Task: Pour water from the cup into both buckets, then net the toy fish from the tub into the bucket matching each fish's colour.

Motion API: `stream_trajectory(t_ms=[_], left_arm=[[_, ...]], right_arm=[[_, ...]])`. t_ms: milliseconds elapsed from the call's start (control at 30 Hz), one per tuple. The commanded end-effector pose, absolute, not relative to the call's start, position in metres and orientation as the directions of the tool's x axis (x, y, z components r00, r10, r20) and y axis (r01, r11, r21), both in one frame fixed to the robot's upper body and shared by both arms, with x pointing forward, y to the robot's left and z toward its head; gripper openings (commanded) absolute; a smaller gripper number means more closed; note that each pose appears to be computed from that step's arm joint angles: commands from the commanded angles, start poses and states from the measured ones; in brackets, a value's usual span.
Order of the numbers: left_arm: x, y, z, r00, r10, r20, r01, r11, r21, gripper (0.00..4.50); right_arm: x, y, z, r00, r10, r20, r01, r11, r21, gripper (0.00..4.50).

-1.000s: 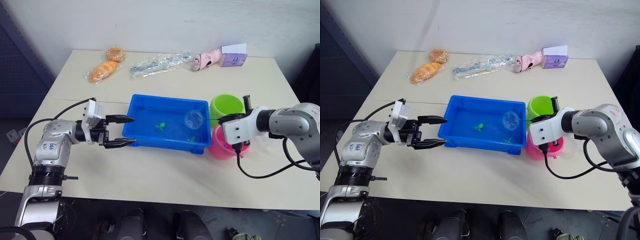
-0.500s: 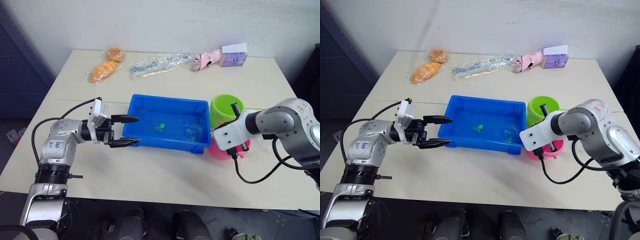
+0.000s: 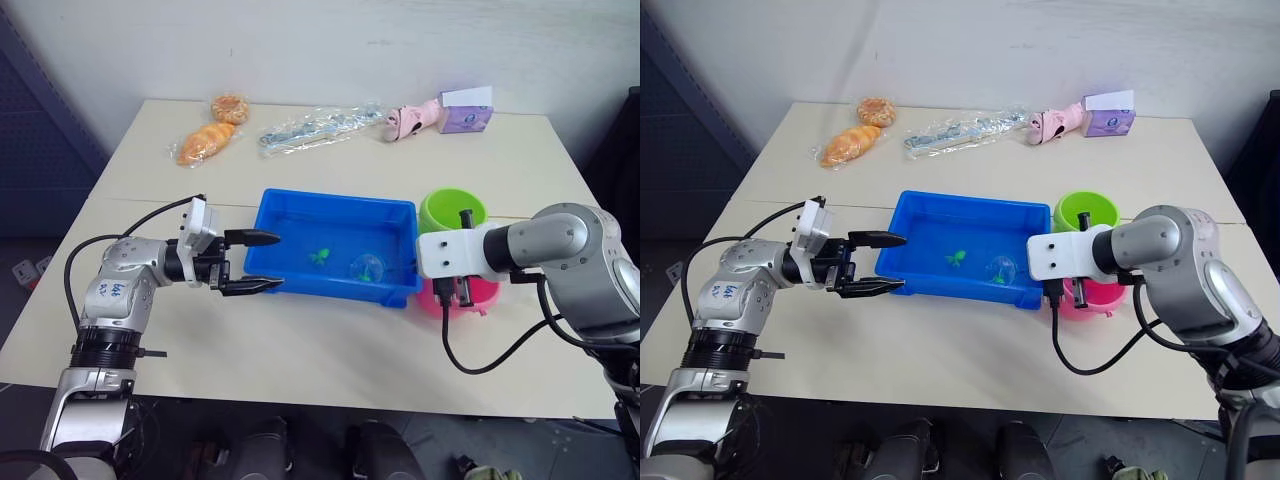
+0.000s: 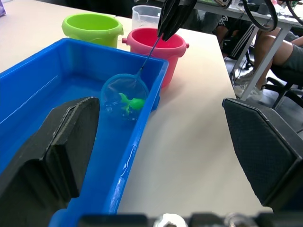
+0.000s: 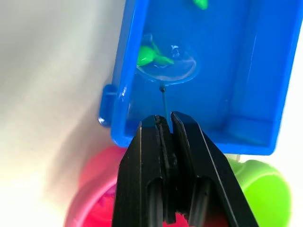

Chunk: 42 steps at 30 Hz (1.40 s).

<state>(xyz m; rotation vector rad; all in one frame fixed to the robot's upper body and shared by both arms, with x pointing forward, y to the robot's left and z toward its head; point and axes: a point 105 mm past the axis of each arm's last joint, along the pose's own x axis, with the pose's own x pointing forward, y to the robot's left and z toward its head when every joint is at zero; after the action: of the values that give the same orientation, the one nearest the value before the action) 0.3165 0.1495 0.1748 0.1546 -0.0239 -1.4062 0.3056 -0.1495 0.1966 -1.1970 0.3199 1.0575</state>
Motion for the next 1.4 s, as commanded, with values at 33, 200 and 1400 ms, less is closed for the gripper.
stream_trajectory(t_ms=[33,200,1400], left_arm=[[0.313,0.153,0.184,0.174,-0.983,-0.057,0.974,0.164,0.154,4.46],[0.310,0.154,0.183,0.179,-0.982,-0.061,0.975,0.168,0.147,4.46],[0.333,0.106,0.213,0.219,-0.969,0.116,0.965,0.233,0.119,4.46]], right_arm=[[0.302,-0.147,0.213,0.542,0.563,-0.624,-0.790,0.086,-0.607,0.00],[0.304,-0.155,0.212,0.556,0.613,-0.561,-0.808,0.240,-0.539,0.00],[0.320,-0.289,0.229,0.973,0.178,-0.143,-0.191,0.290,-0.938,0.00]])
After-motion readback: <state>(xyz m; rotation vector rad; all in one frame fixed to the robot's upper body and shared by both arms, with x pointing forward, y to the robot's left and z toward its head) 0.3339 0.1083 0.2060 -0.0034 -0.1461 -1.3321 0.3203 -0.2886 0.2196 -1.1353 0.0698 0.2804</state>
